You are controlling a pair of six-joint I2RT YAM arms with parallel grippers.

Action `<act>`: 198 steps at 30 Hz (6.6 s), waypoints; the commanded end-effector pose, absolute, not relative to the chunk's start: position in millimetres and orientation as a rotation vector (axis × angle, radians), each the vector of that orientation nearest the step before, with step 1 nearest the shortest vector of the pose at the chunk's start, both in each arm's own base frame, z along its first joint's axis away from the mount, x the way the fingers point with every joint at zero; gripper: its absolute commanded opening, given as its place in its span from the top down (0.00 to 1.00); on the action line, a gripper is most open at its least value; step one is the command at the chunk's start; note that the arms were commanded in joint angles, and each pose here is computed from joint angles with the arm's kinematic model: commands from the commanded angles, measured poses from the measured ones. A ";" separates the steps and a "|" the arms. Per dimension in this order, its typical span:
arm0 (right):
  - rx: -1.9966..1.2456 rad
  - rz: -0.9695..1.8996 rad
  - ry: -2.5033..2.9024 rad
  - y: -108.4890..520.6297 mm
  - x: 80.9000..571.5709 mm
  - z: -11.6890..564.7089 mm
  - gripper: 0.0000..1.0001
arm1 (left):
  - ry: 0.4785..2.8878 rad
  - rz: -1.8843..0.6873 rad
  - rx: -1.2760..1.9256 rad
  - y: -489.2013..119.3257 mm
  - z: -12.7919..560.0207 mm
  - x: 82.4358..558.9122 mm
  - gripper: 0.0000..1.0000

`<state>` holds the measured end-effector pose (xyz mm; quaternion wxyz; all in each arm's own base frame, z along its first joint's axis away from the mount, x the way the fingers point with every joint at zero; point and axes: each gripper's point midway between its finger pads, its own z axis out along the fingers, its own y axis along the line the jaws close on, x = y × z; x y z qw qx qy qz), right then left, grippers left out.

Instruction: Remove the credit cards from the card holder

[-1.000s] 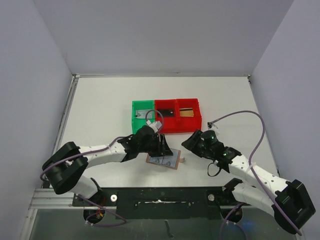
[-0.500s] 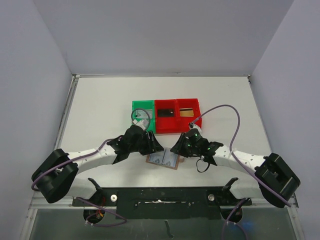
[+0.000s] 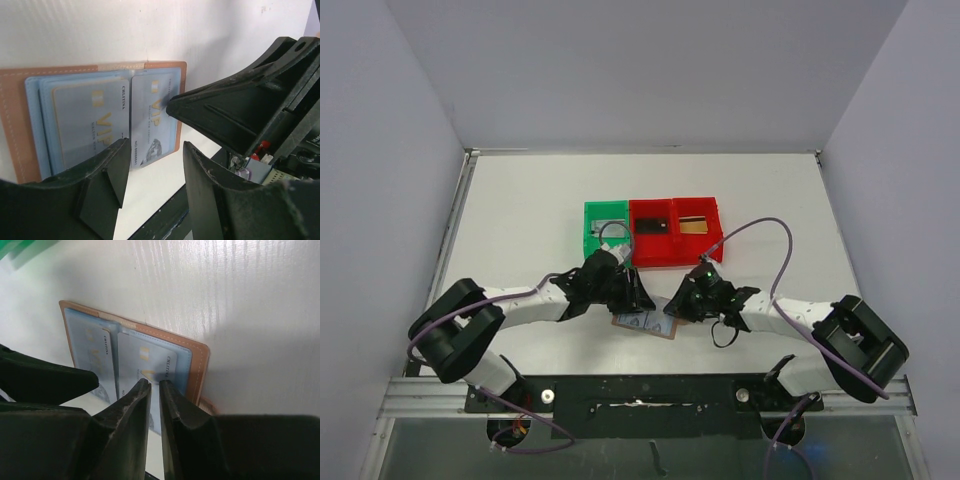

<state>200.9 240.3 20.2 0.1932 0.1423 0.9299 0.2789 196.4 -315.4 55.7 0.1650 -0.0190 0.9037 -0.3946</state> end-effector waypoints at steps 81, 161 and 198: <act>0.612 0.702 2.661 198.8 174.9 -23.5 0.97 | 2.661 -0.886 -0.050 -321.8 34.0 204.3 0.56; 0.528 0.807 2.554 203.6 182.7 8.3 0.87 | 2.639 -1.179 -0.223 -329.2 31.8 191.1 1.00; 0.417 0.775 2.676 227.7 163.0 -2.8 0.87 | 2.644 -1.208 -0.255 -327.6 30.3 185.5 0.77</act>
